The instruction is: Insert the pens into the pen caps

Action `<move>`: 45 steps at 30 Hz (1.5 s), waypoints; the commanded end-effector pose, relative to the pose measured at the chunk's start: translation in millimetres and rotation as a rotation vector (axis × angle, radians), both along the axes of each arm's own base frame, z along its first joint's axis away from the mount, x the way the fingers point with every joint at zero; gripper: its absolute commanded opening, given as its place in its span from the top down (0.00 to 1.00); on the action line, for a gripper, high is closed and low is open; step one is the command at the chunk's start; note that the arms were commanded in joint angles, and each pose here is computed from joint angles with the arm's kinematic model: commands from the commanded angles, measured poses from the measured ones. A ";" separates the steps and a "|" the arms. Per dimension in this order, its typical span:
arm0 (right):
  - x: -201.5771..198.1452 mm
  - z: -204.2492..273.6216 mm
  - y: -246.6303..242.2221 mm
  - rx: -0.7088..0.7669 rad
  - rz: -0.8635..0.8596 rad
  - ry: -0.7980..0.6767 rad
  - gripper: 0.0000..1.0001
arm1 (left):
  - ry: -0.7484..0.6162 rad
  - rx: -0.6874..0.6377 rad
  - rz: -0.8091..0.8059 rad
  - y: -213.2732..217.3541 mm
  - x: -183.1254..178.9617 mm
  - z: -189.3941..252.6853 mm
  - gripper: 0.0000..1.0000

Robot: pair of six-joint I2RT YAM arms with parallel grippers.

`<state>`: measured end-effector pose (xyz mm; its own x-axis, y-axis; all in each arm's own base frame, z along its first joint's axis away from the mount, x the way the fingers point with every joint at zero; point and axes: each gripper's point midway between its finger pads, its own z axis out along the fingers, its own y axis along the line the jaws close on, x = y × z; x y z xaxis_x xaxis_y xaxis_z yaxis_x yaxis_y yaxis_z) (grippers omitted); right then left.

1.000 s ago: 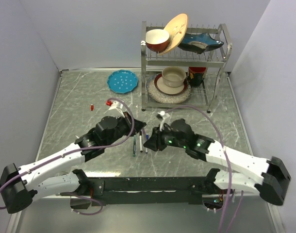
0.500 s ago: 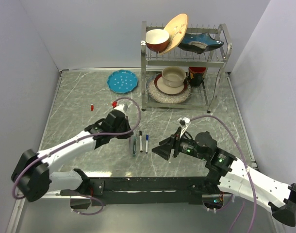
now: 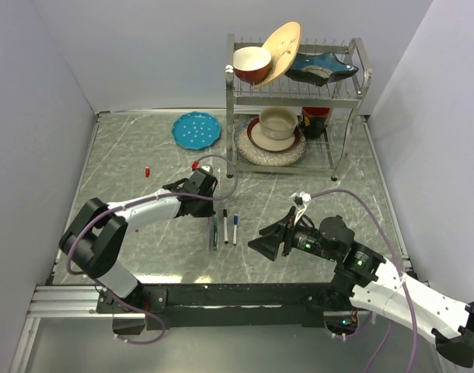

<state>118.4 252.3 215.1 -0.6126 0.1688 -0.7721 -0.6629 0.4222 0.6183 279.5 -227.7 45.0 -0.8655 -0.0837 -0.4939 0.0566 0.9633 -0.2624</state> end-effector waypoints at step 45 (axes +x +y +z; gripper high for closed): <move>-0.7 12.9 -9.5 0.019 -0.016 -0.068 0.16 | 0.064 0.170 1.267 292.6 -1.9 -12.6 0.55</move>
<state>113.1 242.1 219.4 -0.5867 0.1733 -0.7911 -0.6809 0.4232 0.5977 270.6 67.6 38.4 -0.2352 -0.7976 -0.5555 -0.9371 0.3378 -0.0882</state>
